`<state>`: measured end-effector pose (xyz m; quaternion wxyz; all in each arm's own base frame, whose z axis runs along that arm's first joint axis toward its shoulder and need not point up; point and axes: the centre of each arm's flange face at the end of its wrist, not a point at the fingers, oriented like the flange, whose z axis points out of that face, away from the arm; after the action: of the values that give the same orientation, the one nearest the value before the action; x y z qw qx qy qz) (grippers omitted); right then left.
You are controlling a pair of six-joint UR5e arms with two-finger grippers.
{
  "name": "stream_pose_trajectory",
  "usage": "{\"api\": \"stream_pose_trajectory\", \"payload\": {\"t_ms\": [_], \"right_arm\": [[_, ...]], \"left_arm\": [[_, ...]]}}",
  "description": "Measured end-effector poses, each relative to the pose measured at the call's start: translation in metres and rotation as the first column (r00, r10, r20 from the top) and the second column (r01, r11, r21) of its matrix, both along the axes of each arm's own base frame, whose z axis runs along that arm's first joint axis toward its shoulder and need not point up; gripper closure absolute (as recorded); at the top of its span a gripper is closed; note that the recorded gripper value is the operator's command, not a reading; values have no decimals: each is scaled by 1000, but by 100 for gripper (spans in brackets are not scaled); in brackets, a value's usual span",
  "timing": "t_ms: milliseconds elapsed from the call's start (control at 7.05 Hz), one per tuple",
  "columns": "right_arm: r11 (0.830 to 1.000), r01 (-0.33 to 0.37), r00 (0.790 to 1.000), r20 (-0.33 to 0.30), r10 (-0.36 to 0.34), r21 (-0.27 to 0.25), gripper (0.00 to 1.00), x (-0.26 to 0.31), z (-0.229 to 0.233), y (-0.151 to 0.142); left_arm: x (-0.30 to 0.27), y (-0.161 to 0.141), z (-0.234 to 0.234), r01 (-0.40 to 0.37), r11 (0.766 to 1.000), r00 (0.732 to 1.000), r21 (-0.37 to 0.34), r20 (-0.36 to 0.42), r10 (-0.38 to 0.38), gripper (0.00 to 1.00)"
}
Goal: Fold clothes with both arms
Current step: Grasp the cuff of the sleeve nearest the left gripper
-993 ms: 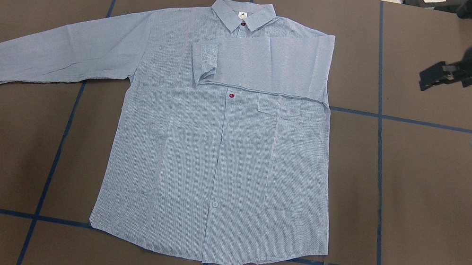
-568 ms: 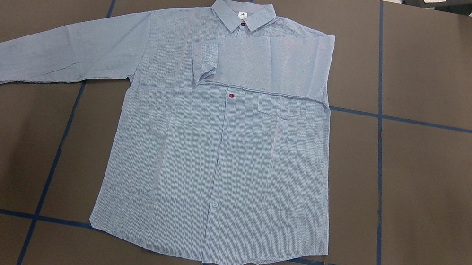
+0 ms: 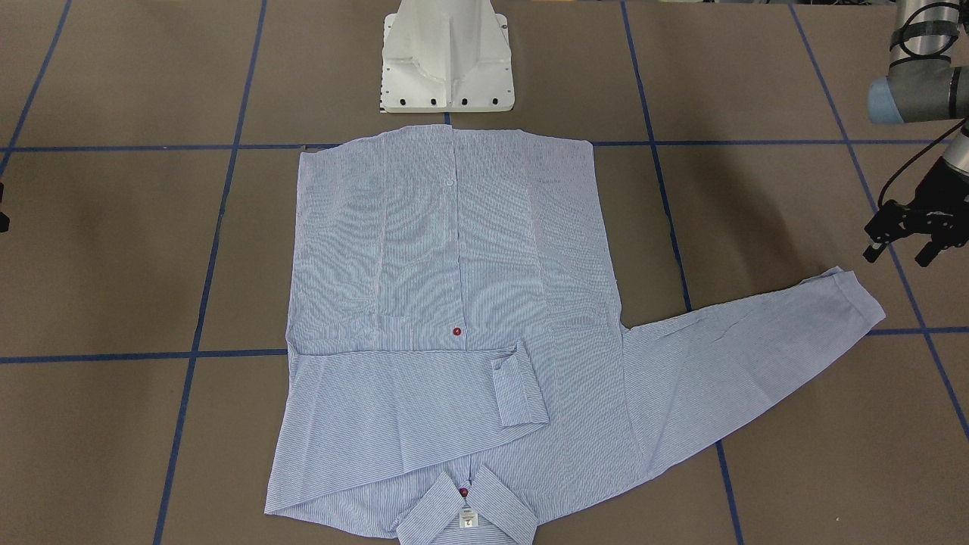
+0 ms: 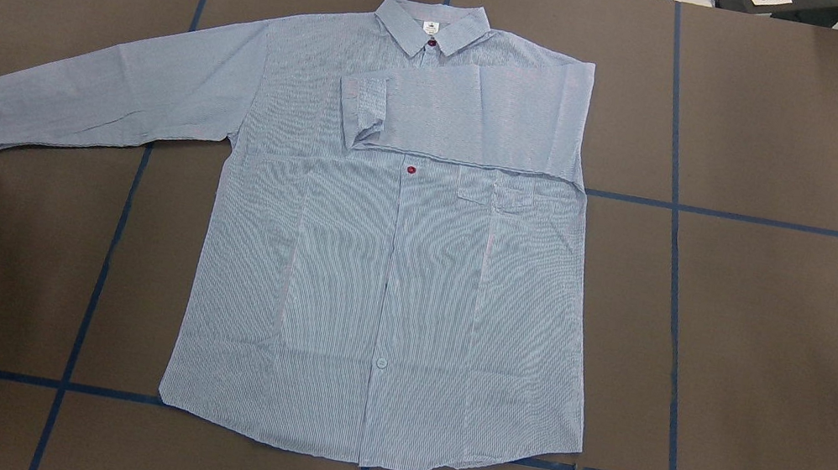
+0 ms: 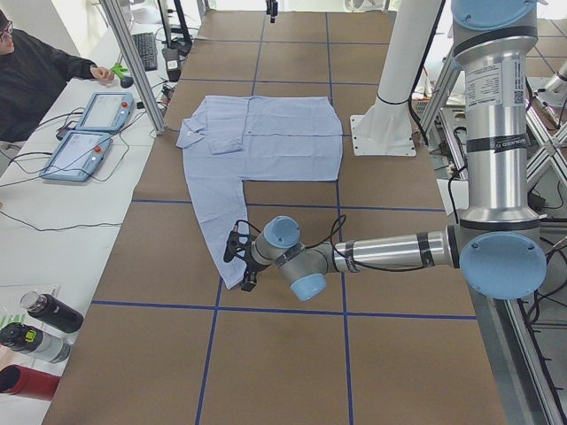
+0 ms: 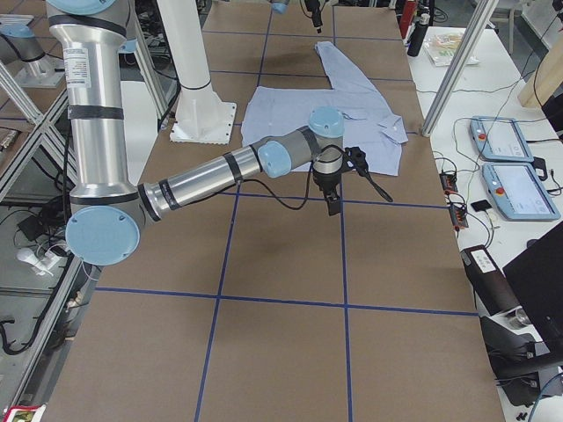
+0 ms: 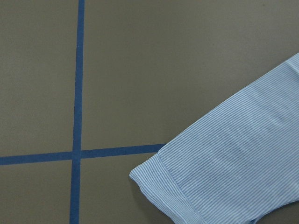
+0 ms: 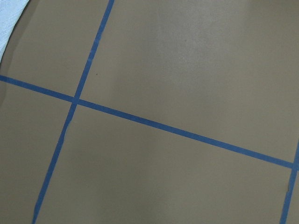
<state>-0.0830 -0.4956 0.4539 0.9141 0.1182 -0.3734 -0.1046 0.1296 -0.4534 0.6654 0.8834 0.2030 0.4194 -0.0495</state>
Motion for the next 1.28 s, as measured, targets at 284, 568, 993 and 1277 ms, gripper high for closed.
{"api": "stream_pose_trajectory", "payload": {"t_ms": [284,568,993,1277], "right_arm": [[1000,0,1000,0,0,0,0,0,0,0],[1000,-1,1000,1,1,1,0,0,-1,-1],[1000,-4,1000,4,4,5,0,0,-5,-2],[1000,-4,1000,5,4,9,0,0,-6,-2]], "left_arm": [[42,5,-3,-27,999,999,-40,-46,25,7],[61,3,-1,-33,998,998,-49,-52,31,21],[64,2,7,-24,997,999,-72,-47,21,50],[63,3,15,-19,996,999,-89,-40,15,70]]}}
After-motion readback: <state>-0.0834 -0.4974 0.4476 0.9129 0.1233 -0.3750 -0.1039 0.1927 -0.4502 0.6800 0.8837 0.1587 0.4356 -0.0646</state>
